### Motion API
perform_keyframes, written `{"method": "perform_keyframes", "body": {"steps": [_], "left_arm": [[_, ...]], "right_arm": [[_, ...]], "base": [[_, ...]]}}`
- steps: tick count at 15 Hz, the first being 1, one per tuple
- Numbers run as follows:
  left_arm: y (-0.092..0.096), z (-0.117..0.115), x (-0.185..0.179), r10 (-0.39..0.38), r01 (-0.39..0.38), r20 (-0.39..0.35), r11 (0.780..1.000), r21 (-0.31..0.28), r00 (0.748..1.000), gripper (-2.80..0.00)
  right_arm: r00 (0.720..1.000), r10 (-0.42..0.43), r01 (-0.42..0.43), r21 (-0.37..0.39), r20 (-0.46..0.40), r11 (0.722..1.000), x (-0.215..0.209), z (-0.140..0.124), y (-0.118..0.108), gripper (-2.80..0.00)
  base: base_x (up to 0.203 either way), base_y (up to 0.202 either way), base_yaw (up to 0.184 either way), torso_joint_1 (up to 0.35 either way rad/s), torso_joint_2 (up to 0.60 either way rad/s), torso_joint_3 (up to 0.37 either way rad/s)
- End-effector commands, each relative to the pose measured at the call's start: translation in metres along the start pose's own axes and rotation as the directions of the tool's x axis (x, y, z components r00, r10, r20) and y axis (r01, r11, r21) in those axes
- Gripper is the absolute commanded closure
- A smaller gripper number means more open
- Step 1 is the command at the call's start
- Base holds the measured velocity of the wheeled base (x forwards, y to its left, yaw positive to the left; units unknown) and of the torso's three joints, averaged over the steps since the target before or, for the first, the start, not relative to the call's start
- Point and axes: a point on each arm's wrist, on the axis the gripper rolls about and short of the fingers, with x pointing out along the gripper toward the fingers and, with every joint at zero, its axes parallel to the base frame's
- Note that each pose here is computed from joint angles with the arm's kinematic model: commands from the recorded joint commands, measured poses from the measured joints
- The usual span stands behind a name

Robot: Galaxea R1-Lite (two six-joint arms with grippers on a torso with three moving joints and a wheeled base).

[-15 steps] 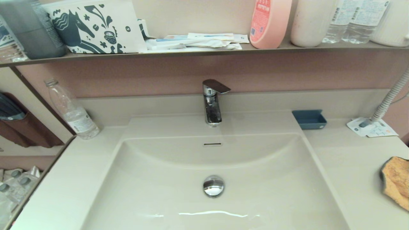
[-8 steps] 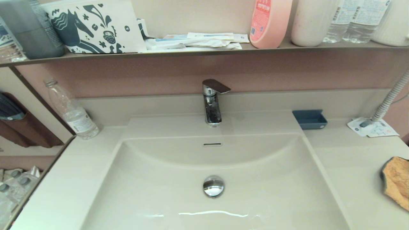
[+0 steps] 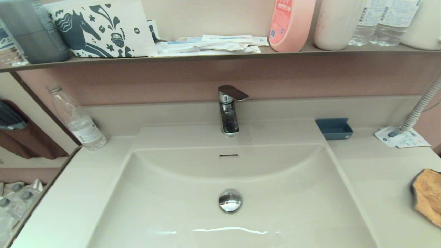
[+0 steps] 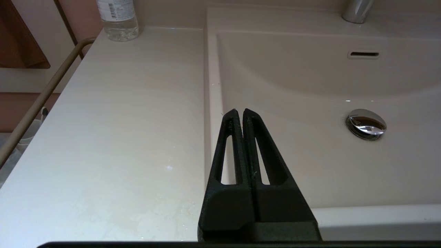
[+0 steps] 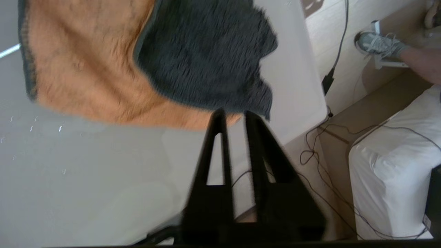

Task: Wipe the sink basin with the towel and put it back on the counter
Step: Pick up the cloth

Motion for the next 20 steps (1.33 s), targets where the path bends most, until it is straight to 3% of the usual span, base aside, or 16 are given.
{"method": "perform_keyframes", "body": {"steps": [1, 6, 10, 13, 20], "left_arm": [[0.0, 0.0, 0.0, -0.001, 0.001, -0.001, 1.0, -0.002, 1.0, 0.0], [0.0, 0.0, 0.0, -0.001, 0.001, -0.001, 1.0, -0.001, 1.0, 0.0], [0.0, 0.0, 0.0, 0.0, 0.0, -0.001, 1.0, -0.001, 1.0, 0.0], [0.0, 0.0, 0.0, 0.0, 0.0, -0.001, 1.0, -0.001, 1.0, 0.0], [0.0, 0.0, 0.0, -0.001, 0.001, -0.001, 1.0, -0.001, 1.0, 0.0]], "right_arm": [[1.0, -0.01, 0.01, -0.002, -0.011, 1.0, 0.012, 0.006, -0.003, -2.8], [1.0, 0.0, 0.0, -0.028, -0.012, 1.0, 0.042, 0.021, -0.002, -2.8], [0.987, 0.159, -0.159, -0.033, 0.018, 0.987, 0.059, 0.029, 0.005, -2.8], [0.951, 0.305, -0.305, -0.017, 0.051, 0.952, 0.059, 0.033, 0.008, -2.8], [0.911, 0.411, -0.41, 0.016, -0.026, 0.912, 0.034, 0.036, 0.003, -2.8]], "base": [[0.0, 0.0, 0.0, 0.0, 0.0, 0.0], [0.0, 0.0, 0.0, 0.0, 0.0, 0.0], [0.0, 0.0, 0.0, 0.0, 0.0, 0.0], [0.0, 0.0, 0.0, 0.0, 0.0, 0.0], [0.0, 0.0, 0.0, 0.0, 0.0, 0.0]]}}
